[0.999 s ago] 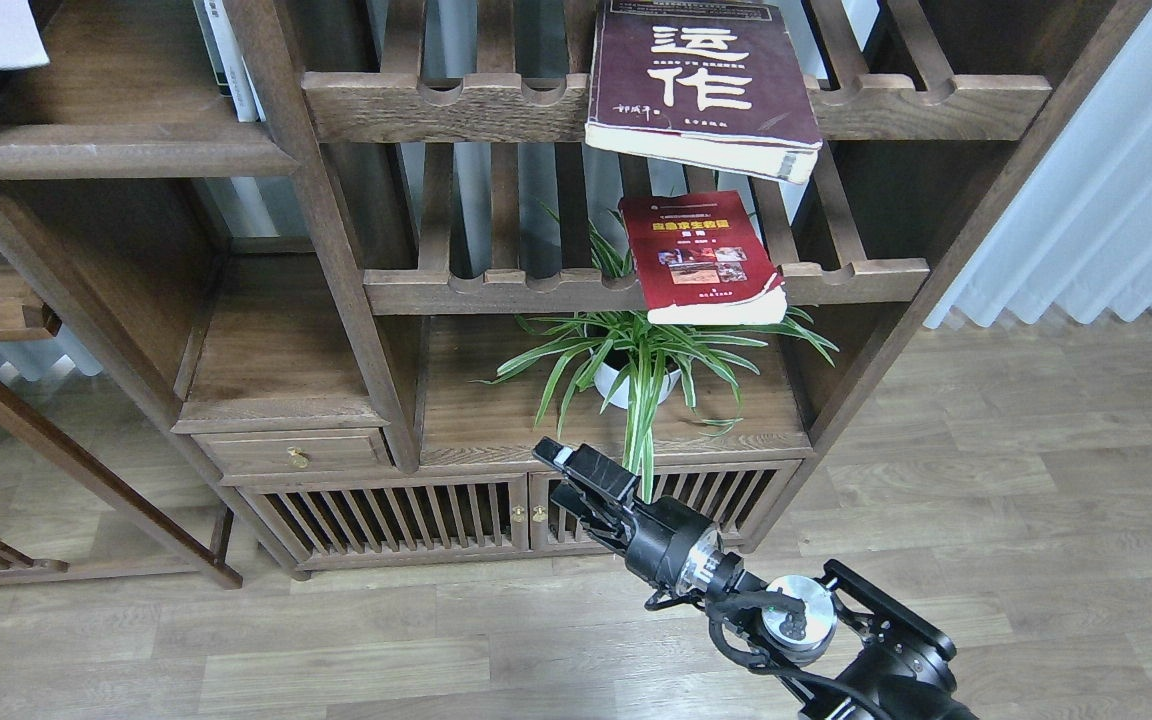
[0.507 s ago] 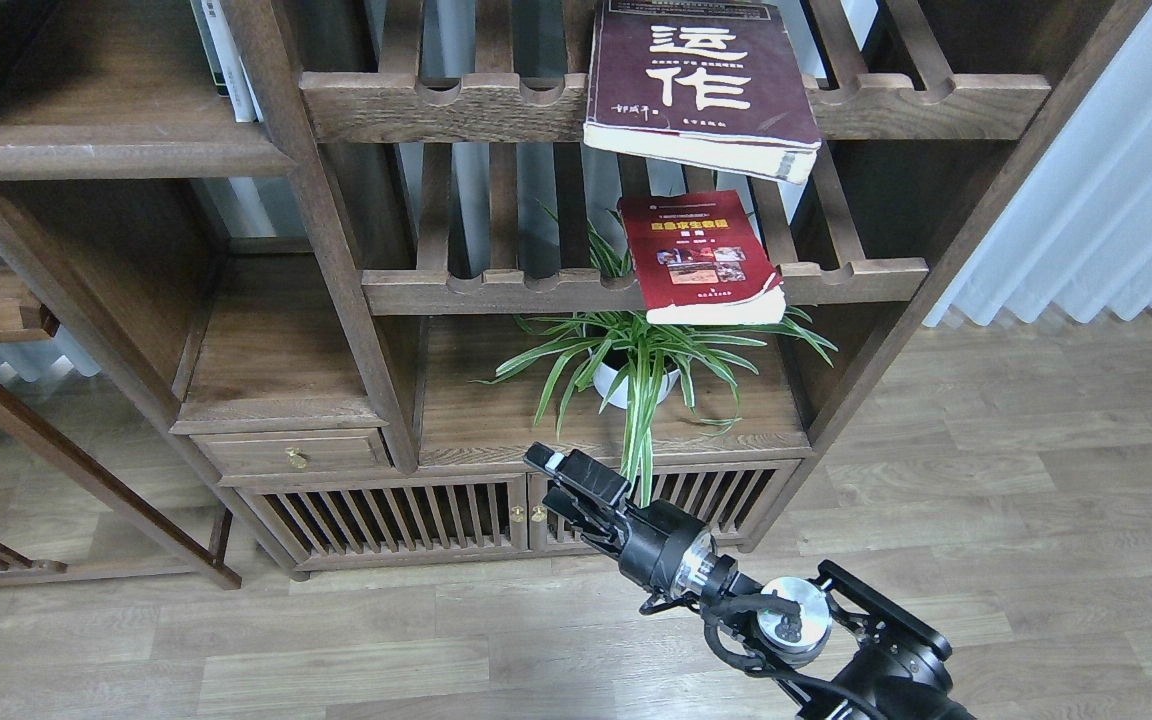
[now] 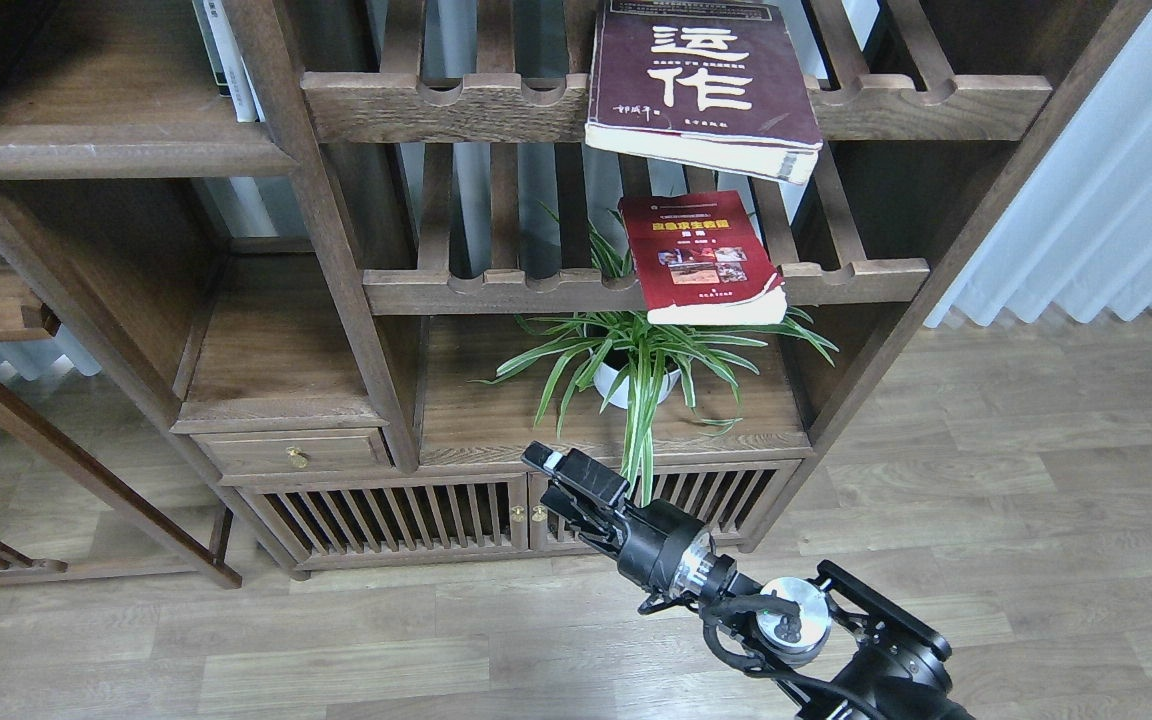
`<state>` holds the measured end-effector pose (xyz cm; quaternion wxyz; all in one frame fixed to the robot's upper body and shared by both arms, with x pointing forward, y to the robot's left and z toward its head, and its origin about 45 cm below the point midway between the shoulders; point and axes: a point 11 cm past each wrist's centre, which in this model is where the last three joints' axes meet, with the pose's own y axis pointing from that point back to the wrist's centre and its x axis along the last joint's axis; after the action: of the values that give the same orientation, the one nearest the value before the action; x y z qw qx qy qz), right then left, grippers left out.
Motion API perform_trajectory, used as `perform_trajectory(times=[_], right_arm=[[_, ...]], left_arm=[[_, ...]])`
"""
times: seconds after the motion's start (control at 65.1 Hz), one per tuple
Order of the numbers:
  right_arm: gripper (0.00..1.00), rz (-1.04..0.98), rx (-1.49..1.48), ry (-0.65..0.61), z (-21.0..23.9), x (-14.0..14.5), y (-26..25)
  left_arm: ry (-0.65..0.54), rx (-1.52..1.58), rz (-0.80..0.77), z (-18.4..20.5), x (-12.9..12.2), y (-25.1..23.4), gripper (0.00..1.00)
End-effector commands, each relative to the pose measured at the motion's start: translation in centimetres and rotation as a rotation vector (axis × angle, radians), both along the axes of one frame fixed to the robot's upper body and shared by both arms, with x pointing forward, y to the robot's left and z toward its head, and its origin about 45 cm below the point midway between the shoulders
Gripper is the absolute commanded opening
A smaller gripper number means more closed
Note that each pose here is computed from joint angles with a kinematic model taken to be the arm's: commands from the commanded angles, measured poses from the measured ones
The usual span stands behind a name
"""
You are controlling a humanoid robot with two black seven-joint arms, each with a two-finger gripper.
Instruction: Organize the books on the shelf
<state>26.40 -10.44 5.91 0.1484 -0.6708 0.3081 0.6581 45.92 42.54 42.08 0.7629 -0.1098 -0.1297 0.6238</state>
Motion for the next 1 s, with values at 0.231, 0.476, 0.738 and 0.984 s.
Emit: perform_trajectory(times=[0.231,0.476,0.738,0.984], right_arm=[[0.99,0.001,0.008,-0.007,0.1,-0.1,0.0],[0.99,-0.001,0.013,-0.017,0.3,0.1,0.0],[0.99,-0.002,0.013,-0.014,0.2,0.0,-0.1],[0.99,0.0,0.015,-0.015,0.2,-0.1,0.0]], left_arm=[[0.006,-0.053,0.154,-3.1,2.2,-3.5,0.0],[0.007,-0.058,0.2,-4.3,2.9,-4.4,0.0],[0.05,-0.06,0.209,-6.9,3.9,-5.8,0.0],[0.07,-0.061,0.239,-7.9,4.8,-5.9,0.0]])
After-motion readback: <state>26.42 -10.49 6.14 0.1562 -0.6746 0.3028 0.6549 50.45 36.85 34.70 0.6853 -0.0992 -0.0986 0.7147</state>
